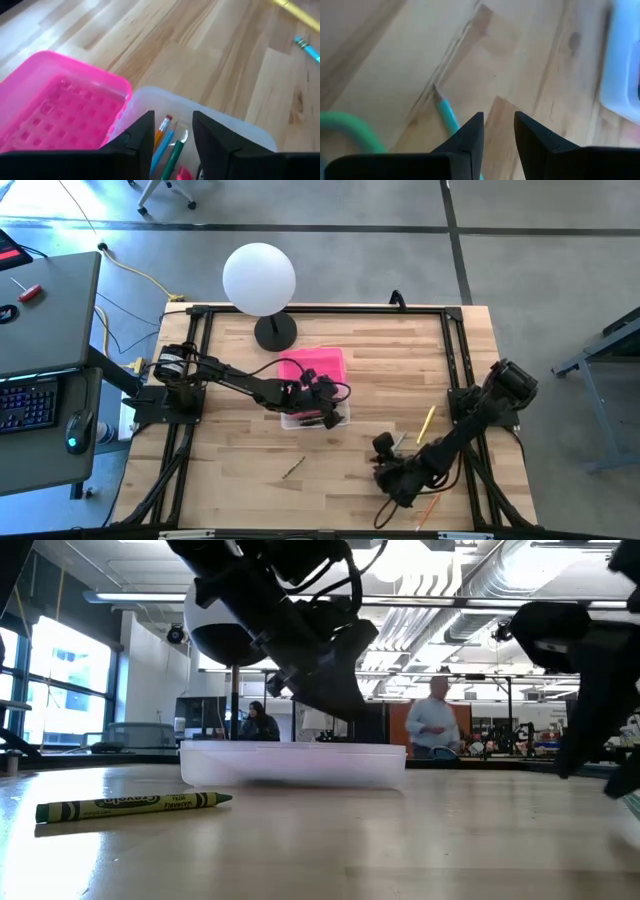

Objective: Pick & place school supplies into a supply box
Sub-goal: Put the blue pencil into the pink supply box

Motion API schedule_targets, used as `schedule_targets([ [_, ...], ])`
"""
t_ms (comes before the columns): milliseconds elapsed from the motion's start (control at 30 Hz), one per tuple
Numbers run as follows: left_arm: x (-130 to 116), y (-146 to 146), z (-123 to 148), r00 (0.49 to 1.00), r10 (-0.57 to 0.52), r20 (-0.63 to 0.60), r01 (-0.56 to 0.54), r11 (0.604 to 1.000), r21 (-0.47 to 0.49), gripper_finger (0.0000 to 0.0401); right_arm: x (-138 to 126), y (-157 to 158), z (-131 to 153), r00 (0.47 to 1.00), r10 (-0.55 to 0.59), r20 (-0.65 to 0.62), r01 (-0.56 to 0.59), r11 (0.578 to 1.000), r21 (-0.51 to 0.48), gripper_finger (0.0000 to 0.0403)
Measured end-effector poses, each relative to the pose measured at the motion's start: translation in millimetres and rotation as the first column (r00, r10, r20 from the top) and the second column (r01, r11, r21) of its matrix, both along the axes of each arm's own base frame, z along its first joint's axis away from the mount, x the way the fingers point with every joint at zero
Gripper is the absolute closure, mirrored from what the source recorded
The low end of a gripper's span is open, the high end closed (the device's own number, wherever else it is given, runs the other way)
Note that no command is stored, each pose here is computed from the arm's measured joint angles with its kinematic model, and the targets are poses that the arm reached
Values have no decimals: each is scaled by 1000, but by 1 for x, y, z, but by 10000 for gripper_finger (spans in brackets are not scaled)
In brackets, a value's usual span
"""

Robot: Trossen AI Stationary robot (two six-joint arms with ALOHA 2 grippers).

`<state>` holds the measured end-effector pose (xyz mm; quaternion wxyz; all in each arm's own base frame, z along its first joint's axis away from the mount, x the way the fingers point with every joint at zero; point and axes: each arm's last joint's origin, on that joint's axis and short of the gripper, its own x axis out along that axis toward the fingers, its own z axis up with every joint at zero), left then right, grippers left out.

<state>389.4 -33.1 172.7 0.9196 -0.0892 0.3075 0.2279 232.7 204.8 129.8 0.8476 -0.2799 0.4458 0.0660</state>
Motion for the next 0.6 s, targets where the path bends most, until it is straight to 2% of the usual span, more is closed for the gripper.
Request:
schedule_targets([
  [233, 1, -1, 1, 999, -36, -1, 36, 999, 2, 240, -13, -2, 33, 995, 75, 69, -81, 993, 89, 315],
  [333, 1, -1, 1, 999, -46, -2, 46, 999, 13, 240, -28, -16, 32, 985, 76, 155, -106, 975, 194, 315],
  [467, 2, -1, 2, 999, -52, 5, 52, 998, 20, 240, -49, -40, 19, 932, 110, 346, -232, 914, 334, 315],
  [600, 3, -1, 4, 998, -51, 32, 51, 999, 18, 240, -60, -60, 12, 847, 148, 510, -401, 809, 430, 316],
])
